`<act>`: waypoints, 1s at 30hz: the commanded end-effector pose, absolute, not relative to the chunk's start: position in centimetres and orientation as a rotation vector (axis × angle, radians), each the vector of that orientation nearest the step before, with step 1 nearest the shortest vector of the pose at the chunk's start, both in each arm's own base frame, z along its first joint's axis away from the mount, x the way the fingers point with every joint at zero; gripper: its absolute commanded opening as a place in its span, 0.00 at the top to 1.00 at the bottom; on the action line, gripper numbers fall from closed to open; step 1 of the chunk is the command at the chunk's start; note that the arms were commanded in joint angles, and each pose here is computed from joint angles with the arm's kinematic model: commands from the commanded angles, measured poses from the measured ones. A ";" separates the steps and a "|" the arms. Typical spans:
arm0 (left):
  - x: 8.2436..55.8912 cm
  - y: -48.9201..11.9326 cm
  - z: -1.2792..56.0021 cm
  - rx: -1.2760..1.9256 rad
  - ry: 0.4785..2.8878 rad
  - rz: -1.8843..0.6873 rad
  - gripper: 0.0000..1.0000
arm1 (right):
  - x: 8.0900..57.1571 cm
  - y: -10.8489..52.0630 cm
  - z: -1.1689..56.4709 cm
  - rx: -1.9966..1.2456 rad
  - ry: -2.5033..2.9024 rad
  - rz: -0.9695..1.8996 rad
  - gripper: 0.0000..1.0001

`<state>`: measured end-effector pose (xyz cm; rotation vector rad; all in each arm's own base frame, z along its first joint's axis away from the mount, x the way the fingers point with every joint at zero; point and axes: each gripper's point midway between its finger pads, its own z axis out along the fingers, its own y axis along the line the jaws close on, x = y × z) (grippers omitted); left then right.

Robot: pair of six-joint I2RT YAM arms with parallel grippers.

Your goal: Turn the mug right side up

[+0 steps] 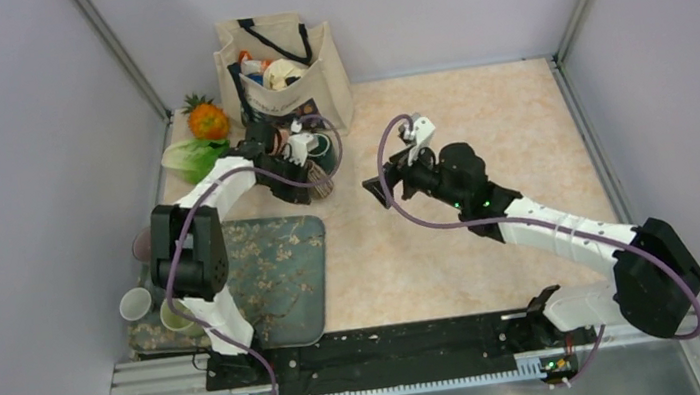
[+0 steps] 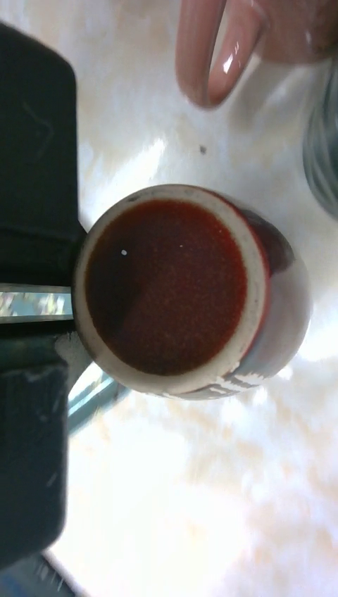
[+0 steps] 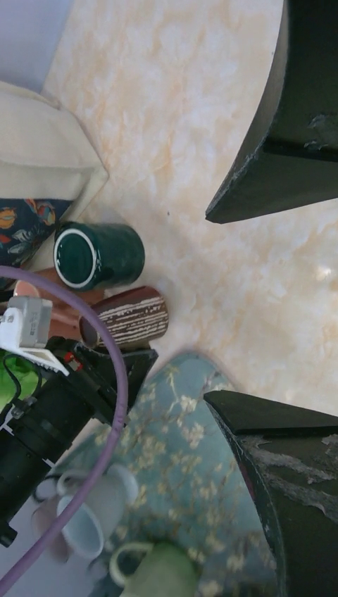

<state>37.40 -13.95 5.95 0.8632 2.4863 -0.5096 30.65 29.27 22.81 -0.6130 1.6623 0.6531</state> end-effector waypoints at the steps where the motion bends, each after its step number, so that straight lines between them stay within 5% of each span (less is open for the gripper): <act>1: 35.1 -18.8 17.1 0.799 2.264 -0.901 1.00 | 29.5 30.9 27.2 -0.399 1.565 1.044 0.08; 6: 32.6 -20.9 23.4 0.778 2.123 -1.119 1.00 | 28.9 32.9 29.5 -0.289 1.493 1.307 0.06; 20: 28.5 -23.3 27.8 0.831 1.946 -1.259 1.00 | 27.9 35.7 35.1 -0.265 1.220 1.705 0.41; 27: 26.4 -23.7 26.7 0.950 1.919 -1.293 1.00 | 29.6 34.3 36.5 -0.180 1.151 1.634 1.00; 29: 26.4 -23.3 26.3 0.977 1.926 -1.242 0.98 | 30.3 34.1 36.0 -0.172 1.181 1.576 1.00; 30: 26.6 -22.9 26.1 0.981 1.943 -1.209 0.85 | 30.6 34.1 35.5 -0.177 1.205 1.543 1.00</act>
